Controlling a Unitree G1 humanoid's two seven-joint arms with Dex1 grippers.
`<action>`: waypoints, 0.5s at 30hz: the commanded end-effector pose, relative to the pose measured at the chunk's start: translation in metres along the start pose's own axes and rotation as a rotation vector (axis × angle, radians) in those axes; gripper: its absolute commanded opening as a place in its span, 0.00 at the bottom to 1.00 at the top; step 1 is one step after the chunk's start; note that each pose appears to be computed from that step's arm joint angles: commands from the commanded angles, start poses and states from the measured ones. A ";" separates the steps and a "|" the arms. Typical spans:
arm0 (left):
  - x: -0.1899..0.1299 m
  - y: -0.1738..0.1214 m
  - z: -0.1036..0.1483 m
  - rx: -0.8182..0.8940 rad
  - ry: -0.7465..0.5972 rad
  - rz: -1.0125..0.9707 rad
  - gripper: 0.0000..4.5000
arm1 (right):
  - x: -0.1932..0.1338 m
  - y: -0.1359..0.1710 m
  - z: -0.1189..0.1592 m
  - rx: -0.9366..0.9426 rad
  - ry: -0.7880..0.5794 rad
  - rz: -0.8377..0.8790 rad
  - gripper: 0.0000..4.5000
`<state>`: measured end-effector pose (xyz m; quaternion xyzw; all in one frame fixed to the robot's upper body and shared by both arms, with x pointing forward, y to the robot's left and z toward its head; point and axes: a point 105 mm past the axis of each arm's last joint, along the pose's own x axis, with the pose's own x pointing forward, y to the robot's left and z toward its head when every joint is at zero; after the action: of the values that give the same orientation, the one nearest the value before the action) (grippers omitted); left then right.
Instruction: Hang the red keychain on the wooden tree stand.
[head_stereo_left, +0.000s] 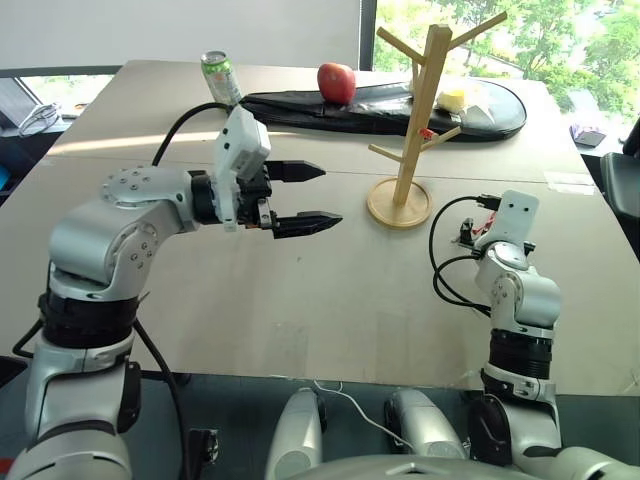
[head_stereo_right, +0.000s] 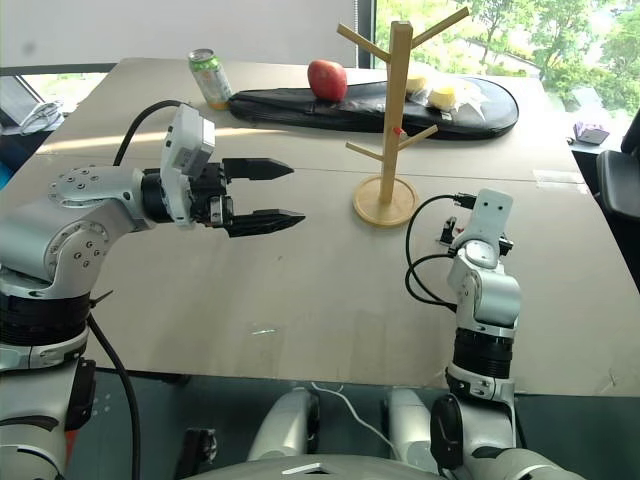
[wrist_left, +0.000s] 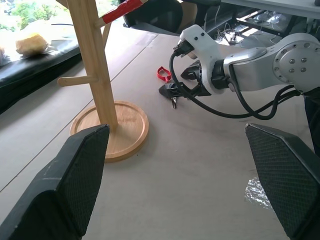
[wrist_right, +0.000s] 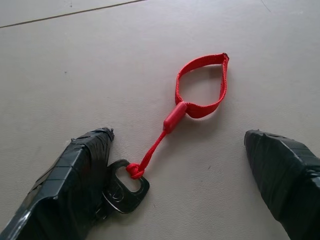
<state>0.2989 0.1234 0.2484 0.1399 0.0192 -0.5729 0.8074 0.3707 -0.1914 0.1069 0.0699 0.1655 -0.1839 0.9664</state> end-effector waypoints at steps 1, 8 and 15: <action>0.001 0.000 0.013 0.047 -0.019 -0.006 0.99 | 0.003 0.003 0.011 0.022 -0.049 -0.010 1.00; 0.002 -0.001 0.016 0.053 -0.022 -0.011 1.00 | 0.008 0.006 0.003 0.021 -0.034 -0.014 0.56; 0.002 -0.002 0.018 0.054 -0.023 -0.015 1.00 | 0.010 0.003 -0.003 0.009 -0.022 -0.020 0.01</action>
<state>0.2992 0.1201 0.2554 0.1435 0.0128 -0.5751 0.8053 0.3814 -0.1865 0.1052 0.0744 0.1478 -0.1873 0.9683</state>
